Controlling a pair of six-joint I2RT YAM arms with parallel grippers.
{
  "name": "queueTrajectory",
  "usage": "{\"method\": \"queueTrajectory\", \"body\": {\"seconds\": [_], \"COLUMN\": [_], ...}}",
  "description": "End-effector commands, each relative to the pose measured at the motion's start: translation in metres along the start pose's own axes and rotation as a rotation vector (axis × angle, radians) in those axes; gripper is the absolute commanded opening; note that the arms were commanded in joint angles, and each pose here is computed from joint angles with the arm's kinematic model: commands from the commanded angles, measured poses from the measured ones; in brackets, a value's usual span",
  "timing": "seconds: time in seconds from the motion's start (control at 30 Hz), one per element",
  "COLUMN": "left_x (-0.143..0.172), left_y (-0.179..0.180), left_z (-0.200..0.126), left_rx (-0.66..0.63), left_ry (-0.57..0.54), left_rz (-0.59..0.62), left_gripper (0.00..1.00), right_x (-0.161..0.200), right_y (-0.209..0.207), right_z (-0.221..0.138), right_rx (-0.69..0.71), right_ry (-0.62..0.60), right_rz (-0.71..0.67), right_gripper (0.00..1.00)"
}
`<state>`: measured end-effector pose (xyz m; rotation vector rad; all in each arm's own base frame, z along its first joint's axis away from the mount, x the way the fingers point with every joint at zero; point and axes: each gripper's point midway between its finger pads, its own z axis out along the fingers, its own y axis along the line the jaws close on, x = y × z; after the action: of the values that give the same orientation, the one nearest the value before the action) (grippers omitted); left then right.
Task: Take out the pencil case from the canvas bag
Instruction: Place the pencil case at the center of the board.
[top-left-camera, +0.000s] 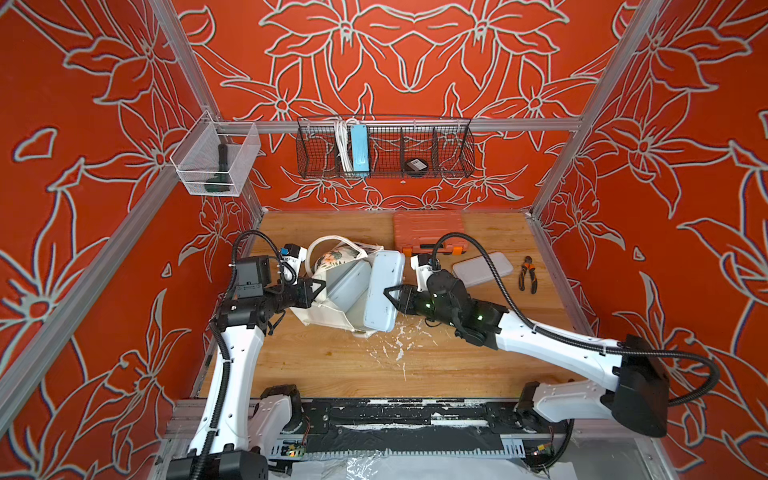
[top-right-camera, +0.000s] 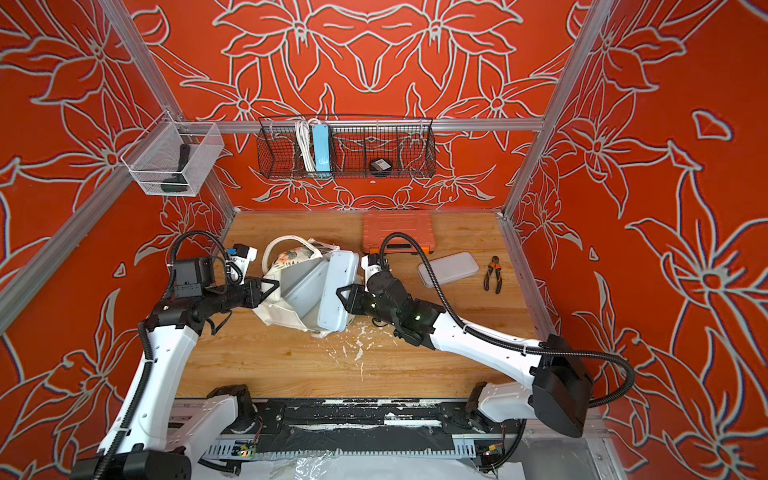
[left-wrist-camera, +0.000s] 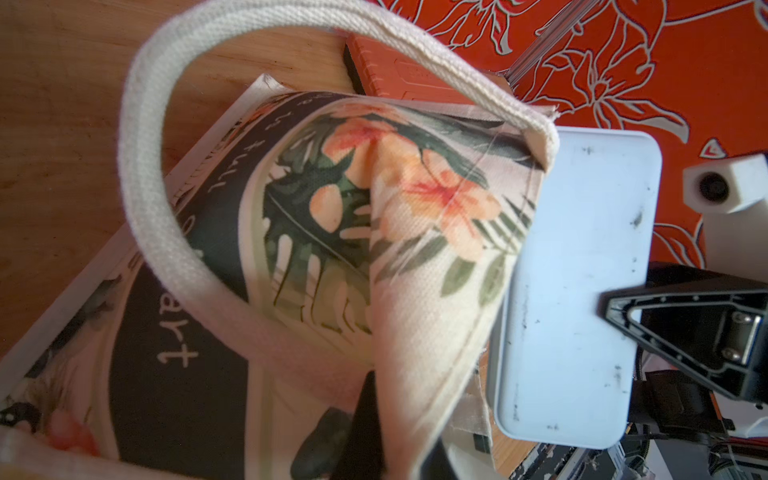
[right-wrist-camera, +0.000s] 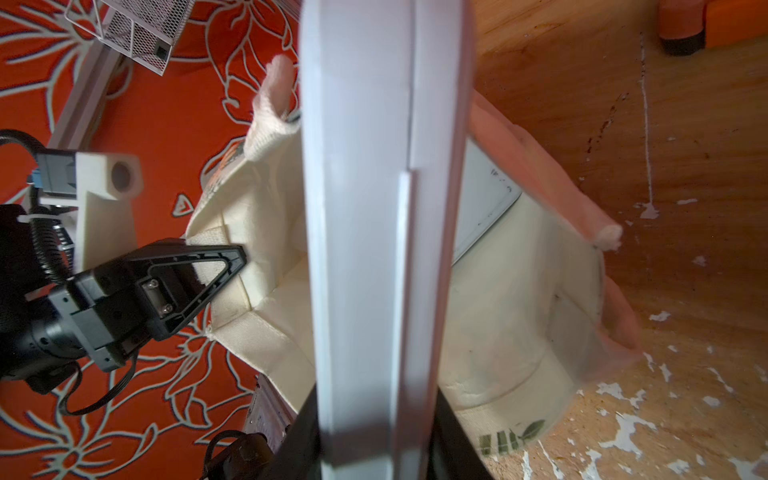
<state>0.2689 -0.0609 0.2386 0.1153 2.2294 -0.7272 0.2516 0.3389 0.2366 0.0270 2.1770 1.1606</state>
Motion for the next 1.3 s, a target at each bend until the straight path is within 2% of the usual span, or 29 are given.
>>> {"method": "queueTrajectory", "body": {"seconds": [0.0, 1.27], "left_x": [0.019, 0.023], "left_y": [0.005, 0.000], "left_z": [0.000, -0.004], "left_rx": [-0.023, -0.017], "left_ry": [0.051, 0.038], "left_rz": [-0.038, 0.003], "left_gripper": [0.00, 0.00], "right_x": [-0.020, -0.043], "right_y": [-0.009, -0.111], "right_z": [-0.015, -0.092], "right_rx": [0.021, 0.321], "right_ry": [-0.072, -0.220], "right_rz": [0.030, 0.240], "right_gripper": [0.19, 0.20]}}
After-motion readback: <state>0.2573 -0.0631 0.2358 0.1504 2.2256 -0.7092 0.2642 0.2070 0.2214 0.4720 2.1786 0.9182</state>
